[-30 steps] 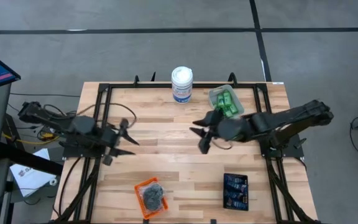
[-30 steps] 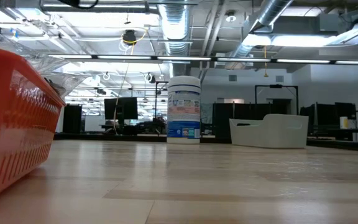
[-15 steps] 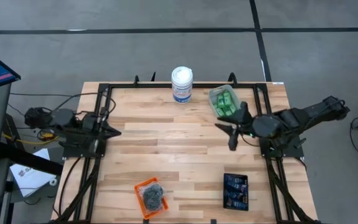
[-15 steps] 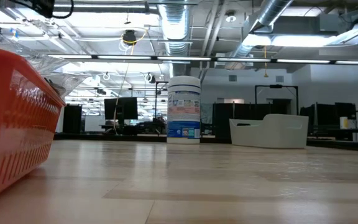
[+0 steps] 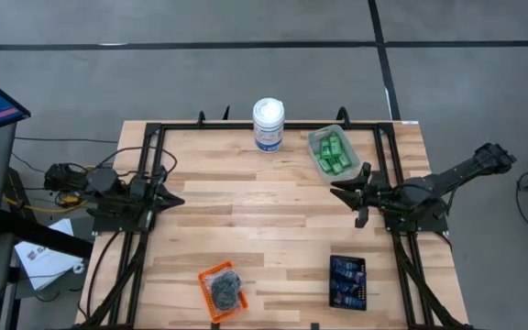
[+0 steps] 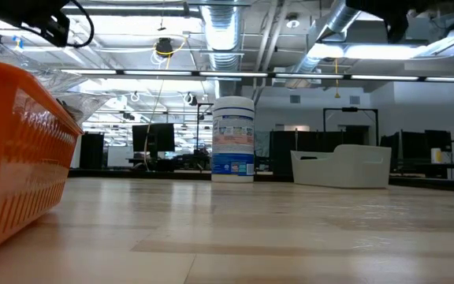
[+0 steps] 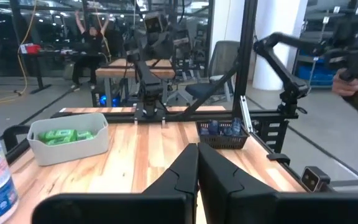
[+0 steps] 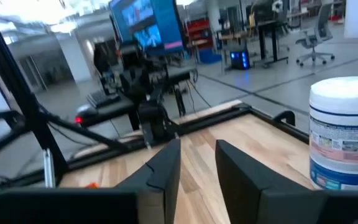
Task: Pick & Place Travel size toiletries
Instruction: Return to Home Position
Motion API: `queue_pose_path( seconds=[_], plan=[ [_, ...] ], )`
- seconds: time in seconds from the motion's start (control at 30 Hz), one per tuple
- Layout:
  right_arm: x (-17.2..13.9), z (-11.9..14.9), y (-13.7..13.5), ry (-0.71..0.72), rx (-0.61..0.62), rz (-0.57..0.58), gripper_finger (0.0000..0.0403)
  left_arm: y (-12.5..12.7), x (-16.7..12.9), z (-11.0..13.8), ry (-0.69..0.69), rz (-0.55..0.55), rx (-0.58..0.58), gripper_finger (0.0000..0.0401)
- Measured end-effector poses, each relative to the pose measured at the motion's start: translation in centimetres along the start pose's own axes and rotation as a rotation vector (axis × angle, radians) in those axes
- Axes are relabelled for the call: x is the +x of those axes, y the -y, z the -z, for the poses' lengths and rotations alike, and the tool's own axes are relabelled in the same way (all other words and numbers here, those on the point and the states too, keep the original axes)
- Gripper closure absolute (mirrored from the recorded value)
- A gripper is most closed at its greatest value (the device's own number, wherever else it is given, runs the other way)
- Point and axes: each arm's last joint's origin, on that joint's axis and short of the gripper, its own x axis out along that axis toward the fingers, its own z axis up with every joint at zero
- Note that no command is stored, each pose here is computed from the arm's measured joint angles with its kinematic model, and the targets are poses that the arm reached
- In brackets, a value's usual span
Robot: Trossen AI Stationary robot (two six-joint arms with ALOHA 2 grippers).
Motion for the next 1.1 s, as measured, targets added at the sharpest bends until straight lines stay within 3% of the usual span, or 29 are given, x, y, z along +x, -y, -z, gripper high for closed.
queue_pose_path(
  seconds=[0.53, 0.7, 1.1],
  plan=[
    [-2.2, 6.8, 3.3, 0.120, 0.098, -0.048, 0.0355, 0.3, 1.3, 4.8, 0.024, 0.038, -0.045, 0.0400],
    [-2.7, 8.6, 4.2, 0.140, 0.116, -0.052, 0.0370, 0.5, 1.7, 6.1, 0.007, 0.094, -0.086, 0.0400],
    [-2.7, 9.0, 4.3, 0.118, 0.073, -0.045, 0.0400, 0.7, 2.3, 7.9, 0.027, 0.133, -0.112, 0.0400]
  ],
)
